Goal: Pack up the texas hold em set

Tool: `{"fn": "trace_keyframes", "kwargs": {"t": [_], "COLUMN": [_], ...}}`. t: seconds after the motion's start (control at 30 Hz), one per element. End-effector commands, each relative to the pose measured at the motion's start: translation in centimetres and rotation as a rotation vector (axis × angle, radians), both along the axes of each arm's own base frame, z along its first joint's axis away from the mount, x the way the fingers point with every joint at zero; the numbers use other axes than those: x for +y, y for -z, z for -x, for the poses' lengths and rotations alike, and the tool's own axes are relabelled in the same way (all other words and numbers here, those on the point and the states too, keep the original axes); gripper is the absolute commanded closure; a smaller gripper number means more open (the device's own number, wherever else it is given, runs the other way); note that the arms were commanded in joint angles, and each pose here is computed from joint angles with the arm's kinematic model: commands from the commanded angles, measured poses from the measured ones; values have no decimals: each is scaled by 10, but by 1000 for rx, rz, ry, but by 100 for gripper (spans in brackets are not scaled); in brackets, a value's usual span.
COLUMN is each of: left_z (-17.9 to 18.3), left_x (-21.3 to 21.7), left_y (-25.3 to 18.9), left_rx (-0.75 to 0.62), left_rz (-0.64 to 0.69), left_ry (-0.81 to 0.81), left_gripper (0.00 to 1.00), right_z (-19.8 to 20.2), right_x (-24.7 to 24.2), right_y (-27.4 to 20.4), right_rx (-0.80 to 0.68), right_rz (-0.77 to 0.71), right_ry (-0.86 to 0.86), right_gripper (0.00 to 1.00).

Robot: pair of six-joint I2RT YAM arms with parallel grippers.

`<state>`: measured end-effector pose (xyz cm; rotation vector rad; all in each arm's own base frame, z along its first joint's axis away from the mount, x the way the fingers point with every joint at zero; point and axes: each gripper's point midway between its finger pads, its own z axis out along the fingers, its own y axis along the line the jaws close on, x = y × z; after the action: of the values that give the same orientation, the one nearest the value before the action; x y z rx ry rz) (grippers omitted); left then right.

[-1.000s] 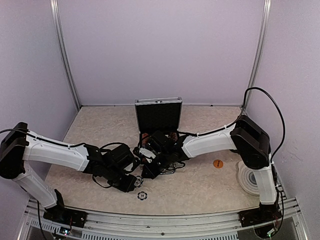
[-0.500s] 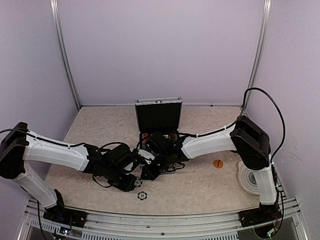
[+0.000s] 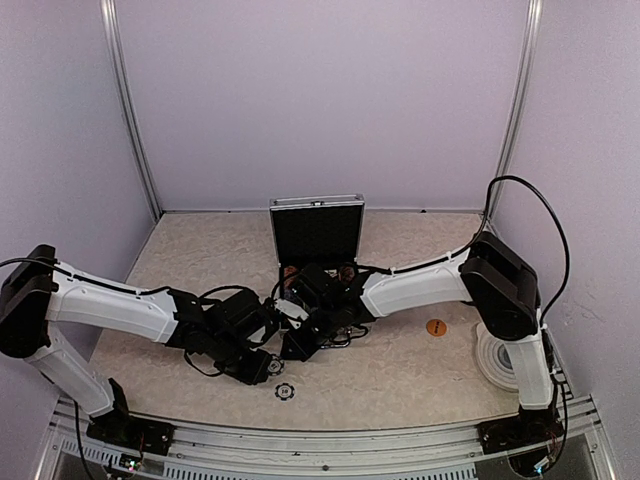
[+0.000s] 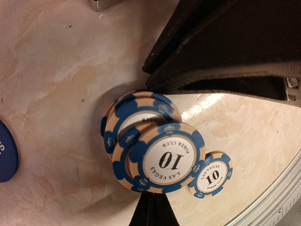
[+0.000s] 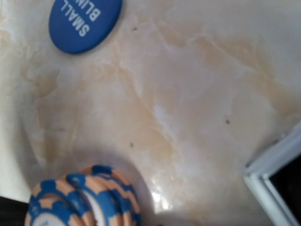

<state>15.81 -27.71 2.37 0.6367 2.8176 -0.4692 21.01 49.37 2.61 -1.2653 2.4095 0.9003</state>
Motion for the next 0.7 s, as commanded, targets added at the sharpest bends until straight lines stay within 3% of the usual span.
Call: {"fn": "trace_keyframes", "kwargs": {"t": [0.0, 0.13, 0.2, 0.37, 0.5, 0.67], "left_z": [-8, -8, -12, -25, -32, -35], "left_x": [4, 12, 17, 23, 16, 3], "left_y": [-6, -15, -25, -60, -77, -78], "left_rx": [-38, -57, -80, -151, -177, -158], "left_rz": [0, -22, -29, -3, 35, 3], "left_ry": [-31, -36, -40, -34, 18, 107], "left_gripper": [100, 99, 92, 54, 27, 8], "right_z": [14, 8, 6, -2, -11, -22], "right_x": [7, -1, -4, -14, -28, -51], "right_y": [1, -10, -16, -30, -41, -62], "right_rx": [-14, -51, -61, -89, -100, -116], "right_rz": [11, 13, 6, 3, -10, -40], "right_ry": [-48, -27, -26, -6, 25, 76], "right_gripper": [92, 89, 86, 68, 61, 56]}}
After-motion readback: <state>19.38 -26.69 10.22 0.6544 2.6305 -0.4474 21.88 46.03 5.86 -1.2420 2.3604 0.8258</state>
